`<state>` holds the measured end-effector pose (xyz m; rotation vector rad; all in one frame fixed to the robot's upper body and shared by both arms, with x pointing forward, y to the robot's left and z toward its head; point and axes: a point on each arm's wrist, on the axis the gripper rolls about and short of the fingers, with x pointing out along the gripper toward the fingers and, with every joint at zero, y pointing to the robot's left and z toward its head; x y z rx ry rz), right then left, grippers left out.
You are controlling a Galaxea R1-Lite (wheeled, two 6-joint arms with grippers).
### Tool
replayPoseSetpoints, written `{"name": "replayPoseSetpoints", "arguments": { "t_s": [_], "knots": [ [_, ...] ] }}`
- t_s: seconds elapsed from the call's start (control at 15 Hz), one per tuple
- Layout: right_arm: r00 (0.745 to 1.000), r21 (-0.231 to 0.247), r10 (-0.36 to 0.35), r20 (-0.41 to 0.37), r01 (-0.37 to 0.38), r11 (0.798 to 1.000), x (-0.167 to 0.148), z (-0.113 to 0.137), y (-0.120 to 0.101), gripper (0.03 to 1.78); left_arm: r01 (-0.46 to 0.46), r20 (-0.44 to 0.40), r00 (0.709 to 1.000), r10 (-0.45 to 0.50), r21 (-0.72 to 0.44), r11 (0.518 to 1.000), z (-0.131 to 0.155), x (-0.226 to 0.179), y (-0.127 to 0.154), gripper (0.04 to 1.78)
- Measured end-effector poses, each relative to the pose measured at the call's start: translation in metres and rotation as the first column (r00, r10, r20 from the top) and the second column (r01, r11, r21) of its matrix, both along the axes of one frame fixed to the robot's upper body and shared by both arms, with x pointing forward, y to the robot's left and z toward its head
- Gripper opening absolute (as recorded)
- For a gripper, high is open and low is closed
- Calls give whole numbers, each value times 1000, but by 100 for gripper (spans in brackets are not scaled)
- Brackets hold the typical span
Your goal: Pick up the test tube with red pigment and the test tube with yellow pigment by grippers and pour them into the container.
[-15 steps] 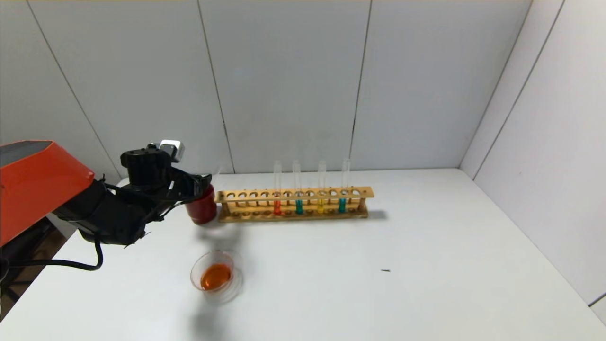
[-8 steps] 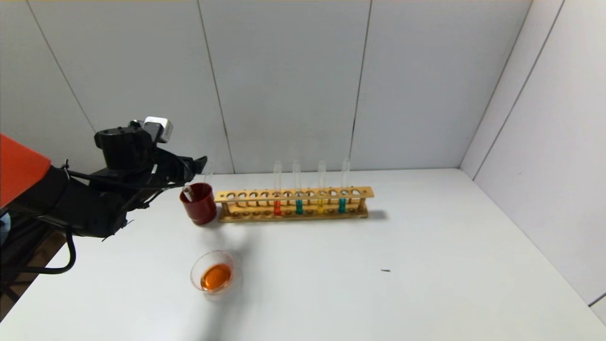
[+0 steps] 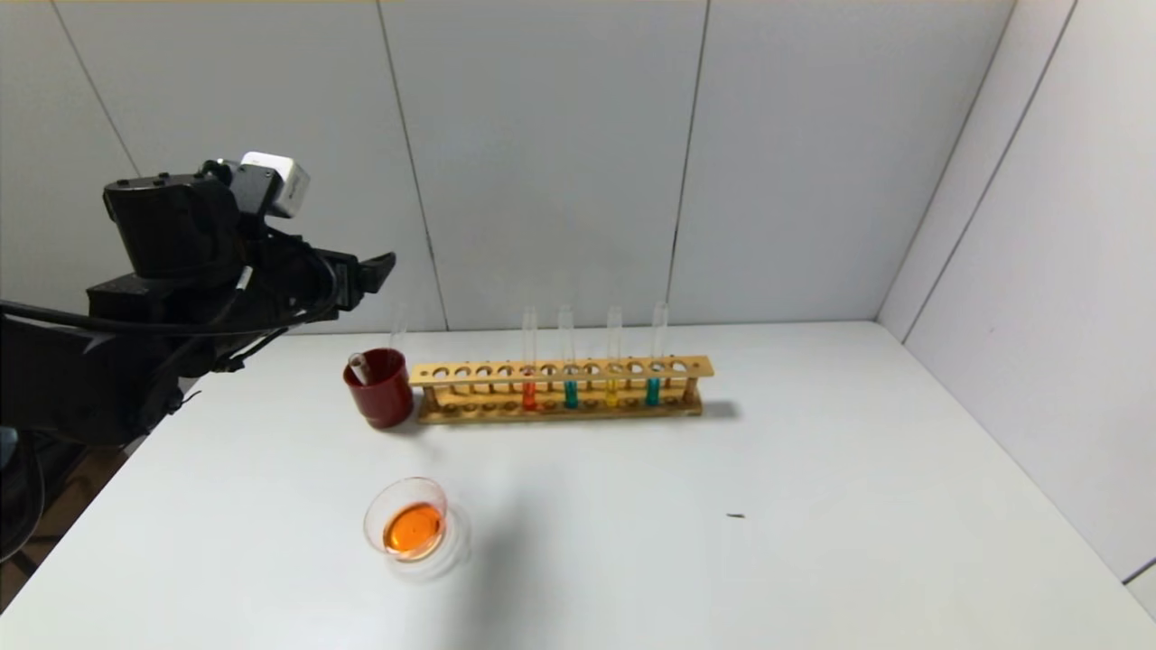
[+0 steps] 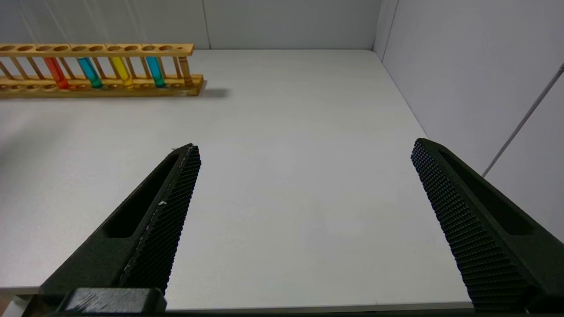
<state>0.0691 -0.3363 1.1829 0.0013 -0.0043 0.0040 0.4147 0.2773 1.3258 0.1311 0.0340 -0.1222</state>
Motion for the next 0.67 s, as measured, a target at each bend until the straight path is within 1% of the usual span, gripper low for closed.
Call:
{"name": "replayPoseSetpoints", "arguments": {
  "t_s": [0.07,0.2,0.33,0.47,0.67],
  "knots": [
    [1000,0,0,0,0,1000,0,0,0,175,44,14,999,-44,-3,999,7,-9,-13,174],
    [1000,0,0,0,0,1000,0,0,0,175,118,21,993,-118,-7,993,10,-24,-33,174],
    [1000,0,0,0,0,1000,0,0,0,175,186,-6,983,-186,-11,983,2,-36,-53,174],
    [1000,0,0,0,0,1000,0,0,0,175,218,-25,976,-218,-13,976,-10,-41,-66,174],
    [1000,0,0,0,0,1000,0,0,0,175,241,-3,970,-241,-15,970,-29,-38,-77,174]
  ]
}}
